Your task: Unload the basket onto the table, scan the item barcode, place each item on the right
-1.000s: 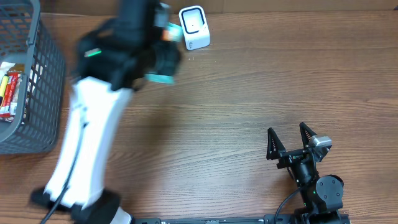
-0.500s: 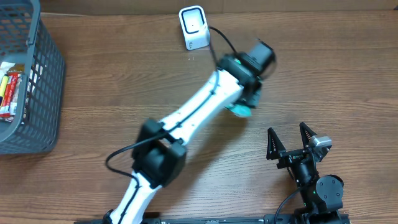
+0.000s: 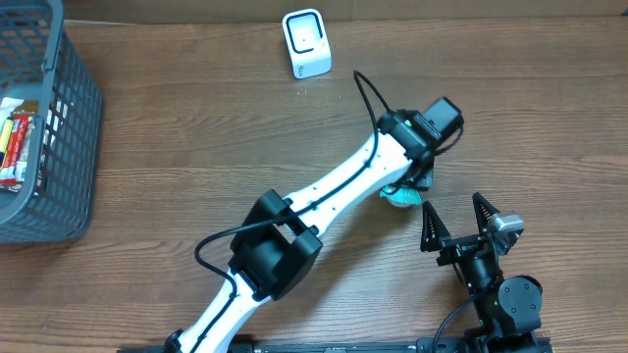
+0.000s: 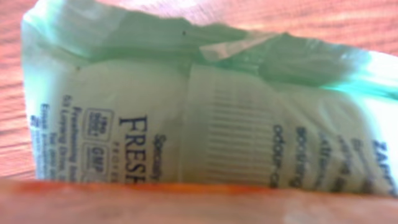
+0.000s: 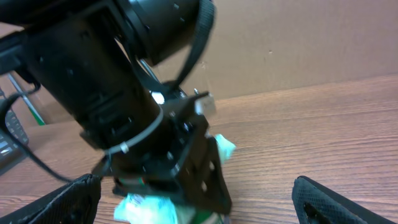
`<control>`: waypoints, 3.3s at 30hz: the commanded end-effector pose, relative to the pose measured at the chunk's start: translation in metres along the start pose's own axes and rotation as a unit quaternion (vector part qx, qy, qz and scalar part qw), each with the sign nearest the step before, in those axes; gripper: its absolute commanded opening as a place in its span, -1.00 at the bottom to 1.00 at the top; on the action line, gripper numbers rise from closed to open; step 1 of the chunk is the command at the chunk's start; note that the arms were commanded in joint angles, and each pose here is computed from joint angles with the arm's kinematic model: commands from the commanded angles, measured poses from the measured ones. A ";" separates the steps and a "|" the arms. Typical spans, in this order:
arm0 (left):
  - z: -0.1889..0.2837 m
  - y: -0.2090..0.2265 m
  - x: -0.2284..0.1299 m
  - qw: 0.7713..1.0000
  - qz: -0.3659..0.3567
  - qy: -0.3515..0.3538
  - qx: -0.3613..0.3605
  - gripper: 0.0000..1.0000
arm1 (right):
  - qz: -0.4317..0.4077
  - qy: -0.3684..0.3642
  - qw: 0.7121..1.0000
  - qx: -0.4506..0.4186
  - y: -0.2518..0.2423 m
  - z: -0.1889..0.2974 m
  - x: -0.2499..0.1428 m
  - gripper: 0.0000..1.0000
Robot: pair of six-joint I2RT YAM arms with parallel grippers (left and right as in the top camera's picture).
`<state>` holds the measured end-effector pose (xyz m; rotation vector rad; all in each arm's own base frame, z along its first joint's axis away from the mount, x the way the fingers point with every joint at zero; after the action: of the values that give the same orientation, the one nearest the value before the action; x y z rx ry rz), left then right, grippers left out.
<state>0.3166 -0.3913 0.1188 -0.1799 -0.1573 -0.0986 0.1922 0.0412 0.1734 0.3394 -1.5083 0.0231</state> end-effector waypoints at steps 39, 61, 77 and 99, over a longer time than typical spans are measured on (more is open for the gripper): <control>0.099 0.015 0.012 0.998 -0.047 -0.029 -0.015 0.87 | -0.003 -0.003 1.000 -0.005 -0.002 0.000 -0.002 1.00; 0.043 0.014 -0.016 0.994 -0.082 0.055 -0.050 0.33 | -0.003 -0.003 1.000 -0.004 -0.002 0.000 -0.002 1.00; 0.044 0.013 -0.013 0.994 -0.080 0.049 -0.054 -0.07 | -0.003 -0.003 1.000 -0.004 -0.002 0.000 -0.002 1.00; 0.082 0.006 0.006 0.992 -0.090 0.011 -0.082 -0.92 | -0.003 -0.003 1.000 -0.004 -0.002 0.000 -0.002 1.00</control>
<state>0.2994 -0.3736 0.1695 -0.3040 -0.0631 -0.2748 0.1922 0.0412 0.1735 0.3392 -1.5087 0.0234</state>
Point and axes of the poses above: each gripper's point midway between its finger pads, its own z axis back along the fingers, its own y axis along the line the jaws close on, x = y × z, the point moved 5 cm from there along z, back along the fingers, and after that the axes turned 3 degrees about z, right-handed, at the moved point
